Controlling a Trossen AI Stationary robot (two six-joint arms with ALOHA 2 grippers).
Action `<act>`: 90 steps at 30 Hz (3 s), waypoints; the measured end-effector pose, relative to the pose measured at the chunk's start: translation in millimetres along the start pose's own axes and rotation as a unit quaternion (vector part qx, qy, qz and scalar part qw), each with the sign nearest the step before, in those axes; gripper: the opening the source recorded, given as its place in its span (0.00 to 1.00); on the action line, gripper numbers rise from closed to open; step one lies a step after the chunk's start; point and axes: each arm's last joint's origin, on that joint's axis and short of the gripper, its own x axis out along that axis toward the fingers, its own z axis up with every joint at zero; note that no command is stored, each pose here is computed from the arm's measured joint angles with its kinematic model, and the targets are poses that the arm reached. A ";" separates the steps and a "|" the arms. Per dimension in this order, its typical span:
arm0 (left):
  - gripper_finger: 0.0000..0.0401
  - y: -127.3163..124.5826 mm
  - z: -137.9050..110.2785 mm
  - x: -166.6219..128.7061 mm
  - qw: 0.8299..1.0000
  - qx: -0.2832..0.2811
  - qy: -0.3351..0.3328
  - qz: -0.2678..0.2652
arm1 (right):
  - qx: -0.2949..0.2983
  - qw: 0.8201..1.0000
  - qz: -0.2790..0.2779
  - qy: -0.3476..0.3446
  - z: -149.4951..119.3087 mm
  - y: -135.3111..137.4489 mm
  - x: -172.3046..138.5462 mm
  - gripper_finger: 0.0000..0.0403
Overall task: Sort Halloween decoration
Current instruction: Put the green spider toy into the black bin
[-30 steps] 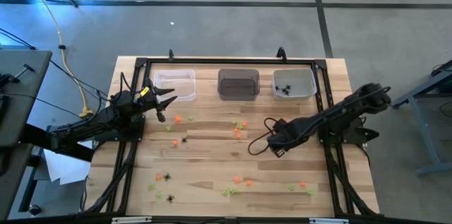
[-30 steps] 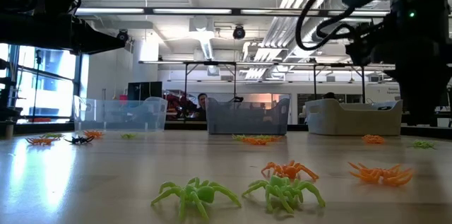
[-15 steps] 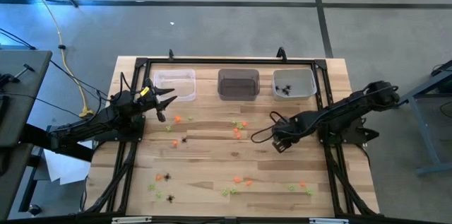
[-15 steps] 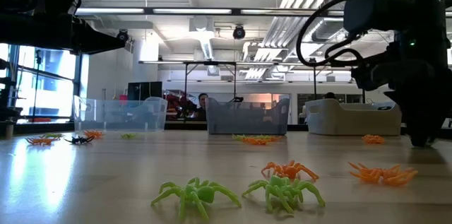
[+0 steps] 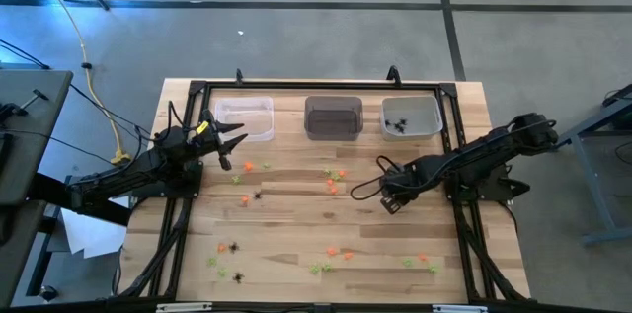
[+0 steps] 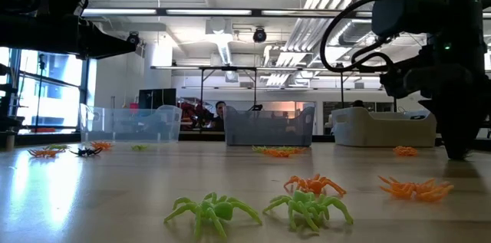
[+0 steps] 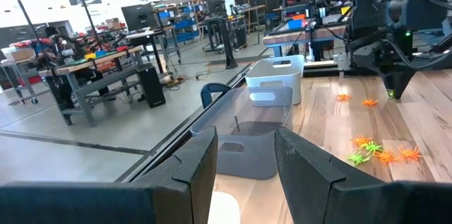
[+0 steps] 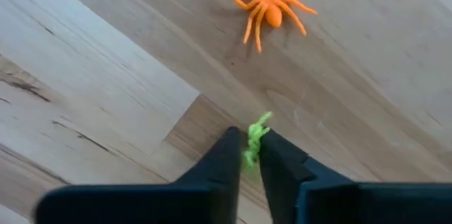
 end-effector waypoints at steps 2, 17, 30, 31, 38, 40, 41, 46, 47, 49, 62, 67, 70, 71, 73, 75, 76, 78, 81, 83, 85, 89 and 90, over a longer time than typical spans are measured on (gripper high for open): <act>0.33 0.0 0.0 0.0 1.000 0.000 0.000 0.000 | 0.000 1.000 0.000 0.000 0.0 0.1 0.1 0.03; 0.33 0.0 0.0 0.0 1.000 0.000 0.000 0.000 | -0.004 0.996 0.001 -0.090 11.7 16.1 -75.4 0.01; 0.33 0.0 0.1 0.0 1.000 0.000 0.000 0.000 | -0.062 0.979 -0.018 -0.194 110.2 23.3 -142.9 0.02; 0.33 0.0 -0.1 0.0 1.000 0.000 0.000 0.000 | -0.063 0.978 -0.023 -0.198 121.7 21.2 -142.5 0.02; 0.33 0.0 0.0 0.0 1.000 0.000 0.000 0.000 | -0.063 0.972 -0.035 -0.224 204.0 5.4 -128.8 0.02; 0.33 0.0 0.1 0.0 1.000 0.000 0.000 0.000 | -0.063 0.974 -0.029 -0.218 223.5 2.1 -120.6 0.02; 0.33 0.0 0.0 0.0 1.000 0.000 0.000 0.000 | -0.065 0.975 -0.026 -0.212 231.9 0.9 -116.3 0.02; 0.33 0.0 0.1 0.0 1.000 0.000 0.000 0.000 | -0.075 0.979 -0.031 -0.185 257.4 -0.5 -93.8 0.02; 0.33 0.0 0.0 0.0 1.000 0.000 0.000 0.000 | -0.079 0.980 -0.034 -0.181 259.5 0.0 -89.8 0.02; 0.33 0.0 0.0 0.0 1.000 0.000 0.000 0.000 | -0.084 0.980 -0.034 -0.180 262.2 1.2 -84.8 0.04; 0.33 0.0 -0.1 0.0 1.000 0.000 0.000 0.000 | -0.093 0.980 -0.036 -0.172 260.8 1.6 -83.8 0.34; 0.33 0.0 0.0 0.0 1.000 0.000 0.000 0.000 | -0.081 0.984 -0.026 -0.155 252.4 4.3 -89.3 0.35; 0.33 0.0 -0.1 0.0 1.000 0.000 0.000 0.000 | -0.089 0.982 -0.024 -0.167 238.8 11.4 -106.9 0.35; 0.33 0.0 0.0 0.0 1.000 0.000 0.000 0.000 | -0.095 0.979 -0.024 -0.177 233.5 15.4 -113.9 0.35; 0.33 0.0 0.1 0.0 1.000 0.000 0.000 0.000 | -0.103 0.974 -0.022 -0.202 220.5 25.8 -128.3 0.35; 0.33 0.0 0.1 0.0 1.000 0.000 0.000 0.000 | -0.115 0.969 -0.016 -0.217 205.5 40.2 -137.5 0.35; 0.33 0.0 0.0 0.0 1.000 0.000 0.000 0.000 | -0.124 0.967 -0.016 -0.220 198.3 48.5 -138.4 0.35; 0.33 0.0 0.1 0.0 1.000 0.000 0.000 0.000 | -0.138 0.966 -0.017 -0.219 183.2 66.5 -135.0 0.35; 0.33 0.0 0.0 0.0 1.000 0.000 0.000 0.000 | -0.160 0.961 -0.024 -0.222 167.5 92.0 -121.7 0.35; 0.33 0.0 0.1 0.0 1.000 0.000 0.000 0.000 | -0.171 0.960 -0.031 -0.220 162.0 104.6 -109.3 0.35; 0.33 0.0 0.1 0.0 1.000 0.000 0.000 0.000 | -0.169 0.961 -0.031 -0.219 163.8 112.0 -96.7 0.35; 0.33 0.0 0.1 0.0 1.000 0.000 -0.001 0.000 | -0.169 0.967 -0.029 -0.188 172.7 118.0 -67.0 0.35; 0.33 0.0 0.1 0.0 1.000 0.000 0.000 0.000 | -0.169 0.969 -0.024 -0.177 174.3 118.7 -61.0 0.35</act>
